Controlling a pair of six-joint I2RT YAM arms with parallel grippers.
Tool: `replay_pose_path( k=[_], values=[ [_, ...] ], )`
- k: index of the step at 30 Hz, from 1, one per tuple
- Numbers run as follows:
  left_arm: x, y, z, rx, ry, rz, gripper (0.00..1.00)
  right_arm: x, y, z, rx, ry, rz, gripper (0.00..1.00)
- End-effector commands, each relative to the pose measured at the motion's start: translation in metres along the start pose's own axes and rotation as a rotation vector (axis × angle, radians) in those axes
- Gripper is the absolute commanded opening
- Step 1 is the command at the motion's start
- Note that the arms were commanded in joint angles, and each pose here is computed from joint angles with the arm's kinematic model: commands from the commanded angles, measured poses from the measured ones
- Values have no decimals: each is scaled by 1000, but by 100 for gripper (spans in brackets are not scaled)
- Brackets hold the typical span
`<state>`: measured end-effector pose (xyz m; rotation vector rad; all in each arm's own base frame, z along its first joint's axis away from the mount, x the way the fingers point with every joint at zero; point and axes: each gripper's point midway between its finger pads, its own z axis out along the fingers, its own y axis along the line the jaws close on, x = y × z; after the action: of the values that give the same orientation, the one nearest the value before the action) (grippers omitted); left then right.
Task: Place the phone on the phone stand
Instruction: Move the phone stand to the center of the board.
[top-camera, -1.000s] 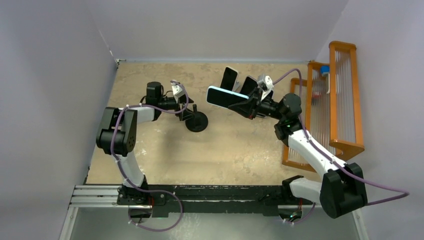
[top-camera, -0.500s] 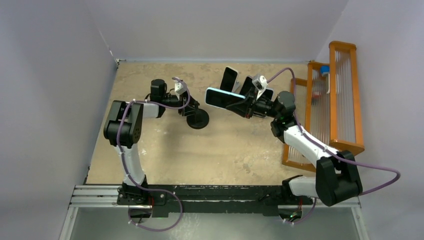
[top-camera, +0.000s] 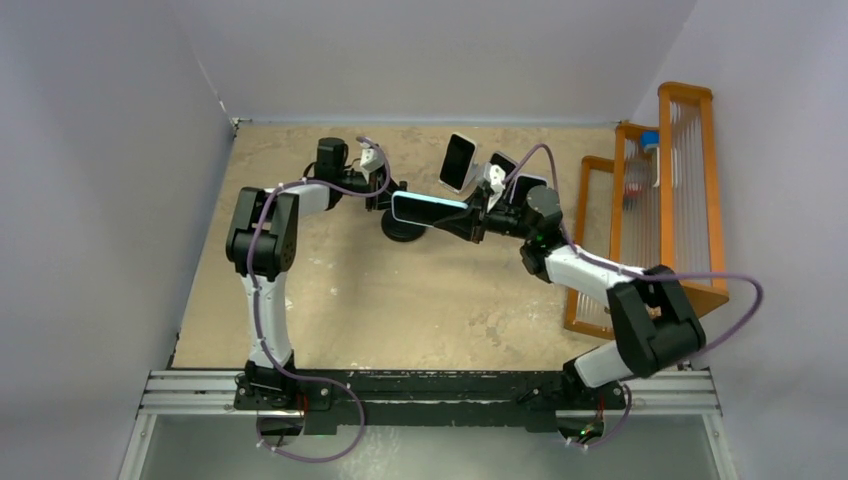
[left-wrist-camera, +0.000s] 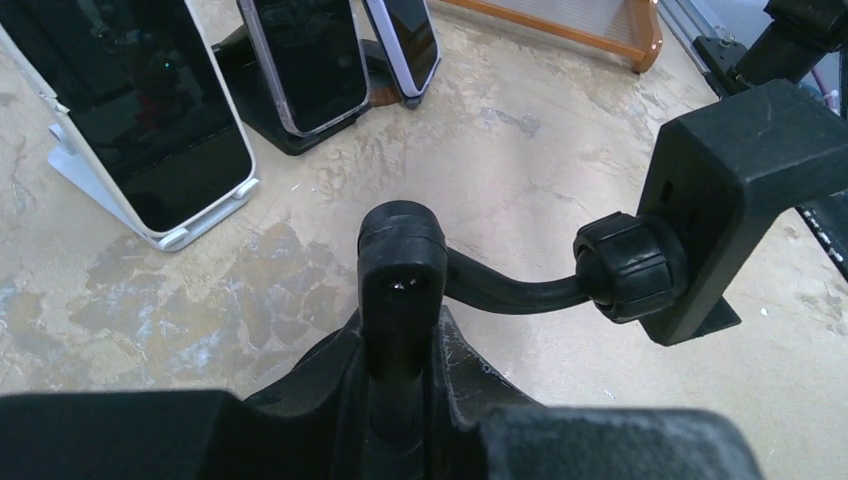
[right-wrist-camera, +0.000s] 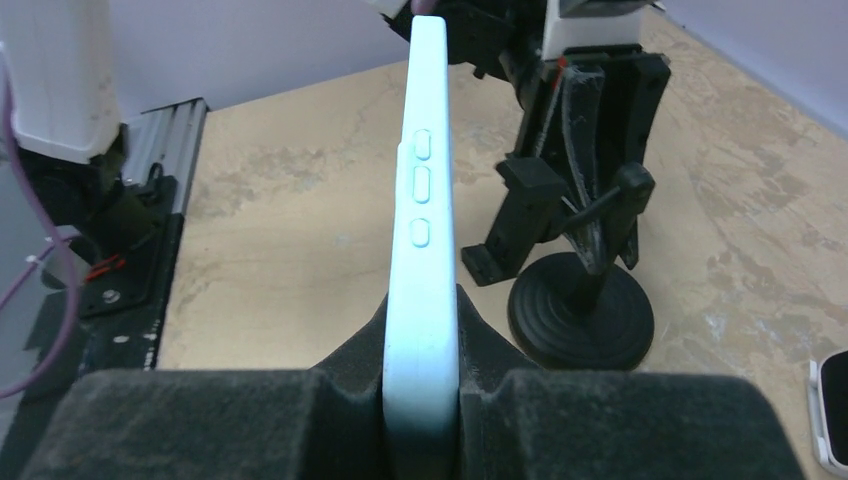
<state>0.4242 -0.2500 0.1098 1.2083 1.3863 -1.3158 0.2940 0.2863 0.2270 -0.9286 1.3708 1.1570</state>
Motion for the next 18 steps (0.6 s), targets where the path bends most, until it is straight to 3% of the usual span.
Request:
replay_pose_path(
  k=[1, 11, 18],
  values=[
    [17, -10, 9, 50, 13, -59, 0, -33, -12, 12, -27, -137, -205, 0],
    [28, -11, 13, 63, 19, -85, 0, -32, -48, 43, -51, -207, -242, 0],
    [32, -13, 13, 82, 13, -111, 0, -7, -63, 51, -37, -215, -203, 0]
  ],
)
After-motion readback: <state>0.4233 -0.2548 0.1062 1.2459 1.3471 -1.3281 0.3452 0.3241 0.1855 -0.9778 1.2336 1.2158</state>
